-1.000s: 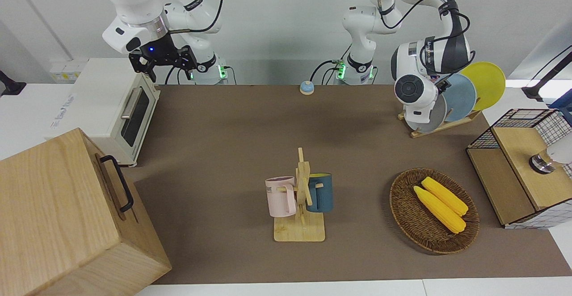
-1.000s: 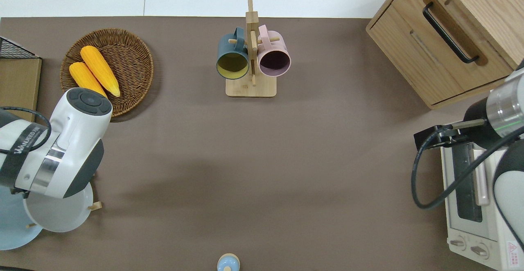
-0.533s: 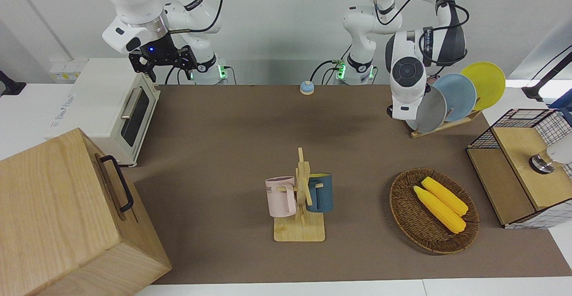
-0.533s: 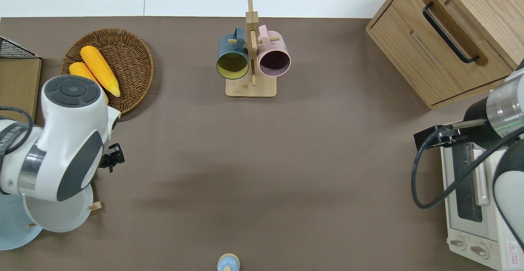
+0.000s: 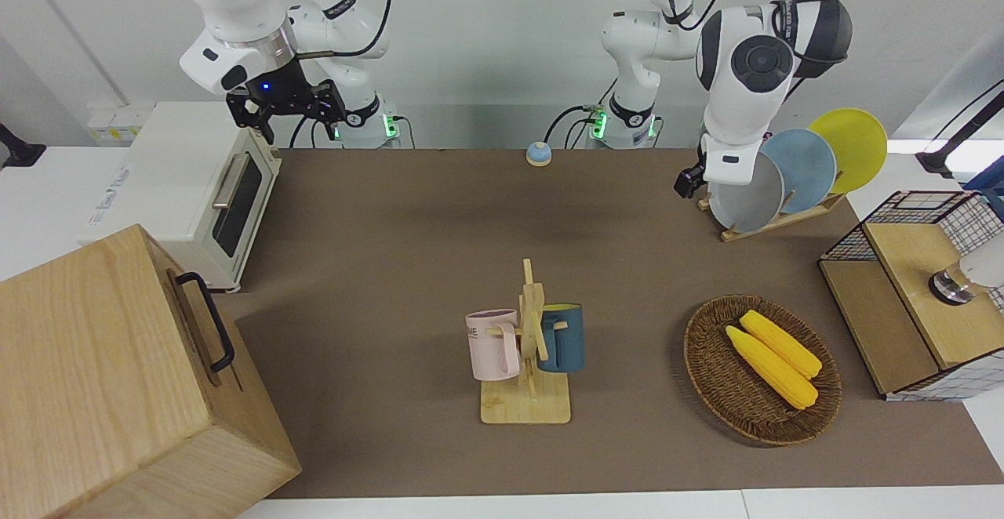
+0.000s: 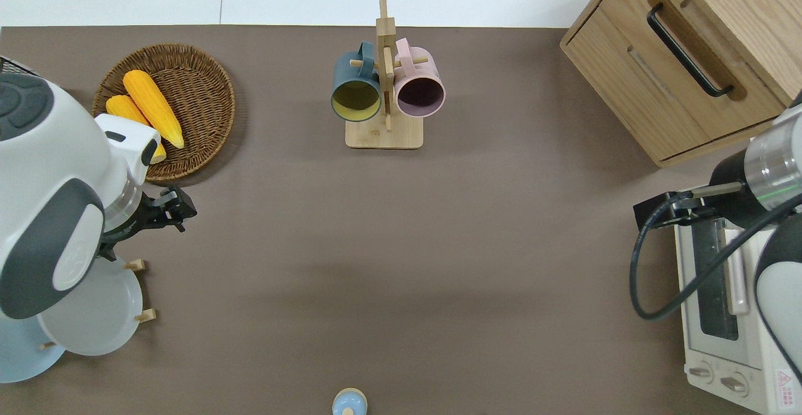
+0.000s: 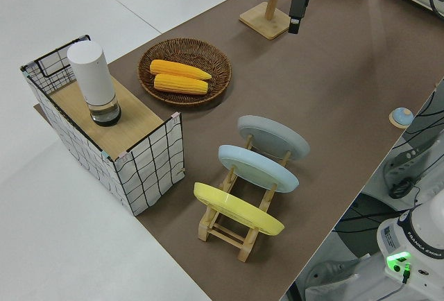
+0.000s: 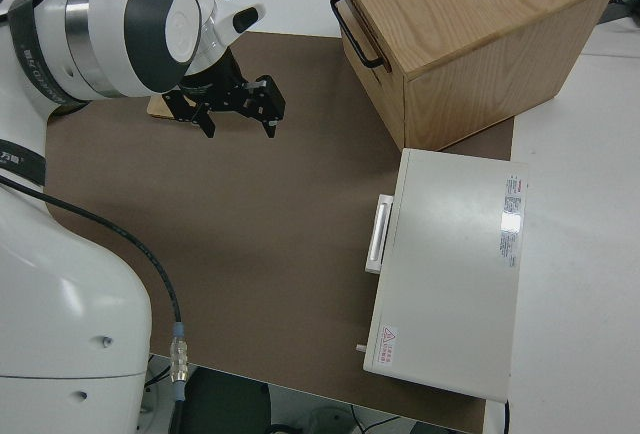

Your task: Pick gray plate from table and place it on lower plate rack with left arm

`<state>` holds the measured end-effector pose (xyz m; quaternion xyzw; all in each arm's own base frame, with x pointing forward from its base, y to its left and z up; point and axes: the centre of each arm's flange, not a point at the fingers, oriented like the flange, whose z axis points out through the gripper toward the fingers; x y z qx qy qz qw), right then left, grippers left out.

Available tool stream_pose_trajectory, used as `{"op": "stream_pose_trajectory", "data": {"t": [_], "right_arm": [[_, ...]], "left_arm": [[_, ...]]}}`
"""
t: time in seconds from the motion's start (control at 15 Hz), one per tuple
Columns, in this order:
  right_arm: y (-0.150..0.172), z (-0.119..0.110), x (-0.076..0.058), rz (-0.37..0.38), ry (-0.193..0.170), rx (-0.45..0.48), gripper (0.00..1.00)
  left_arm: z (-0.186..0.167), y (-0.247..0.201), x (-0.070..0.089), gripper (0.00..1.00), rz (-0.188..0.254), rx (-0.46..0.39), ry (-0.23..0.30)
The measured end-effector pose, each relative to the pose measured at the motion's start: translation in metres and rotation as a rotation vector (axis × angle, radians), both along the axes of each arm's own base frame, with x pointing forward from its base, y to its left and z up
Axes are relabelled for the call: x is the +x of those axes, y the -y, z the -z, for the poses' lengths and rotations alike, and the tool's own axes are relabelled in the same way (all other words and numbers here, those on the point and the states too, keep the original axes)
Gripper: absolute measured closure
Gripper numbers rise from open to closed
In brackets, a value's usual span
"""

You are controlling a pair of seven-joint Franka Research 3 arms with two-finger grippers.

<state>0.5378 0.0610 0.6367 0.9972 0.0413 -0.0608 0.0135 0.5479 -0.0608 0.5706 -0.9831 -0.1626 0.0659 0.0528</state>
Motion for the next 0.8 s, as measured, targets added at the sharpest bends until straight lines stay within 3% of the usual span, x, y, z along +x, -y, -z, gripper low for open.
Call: {"op": "stream_pose_trajectory", "data": {"t": [0.27, 0.6, 0.8], "right_arm": [[0.0, 0.0, 0.0, 0.0, 0.0, 0.0, 0.01], [0.0, 0.0, 0.0, 0.0, 0.0, 0.0, 0.01], [0.0, 0.0, 0.0, 0.0, 0.0, 0.0, 0.01]], "left_arm": [[-0.03, -0.079, -0.005, 0.0, 0.213, -0.129, 0.042], [-0.029, -0.068, -0.005, 0.0, 0.355, -0.144, 0.036], [-0.028, -0.065, -0.004, 0.0, 0.385, -0.147, 0.033]]}}
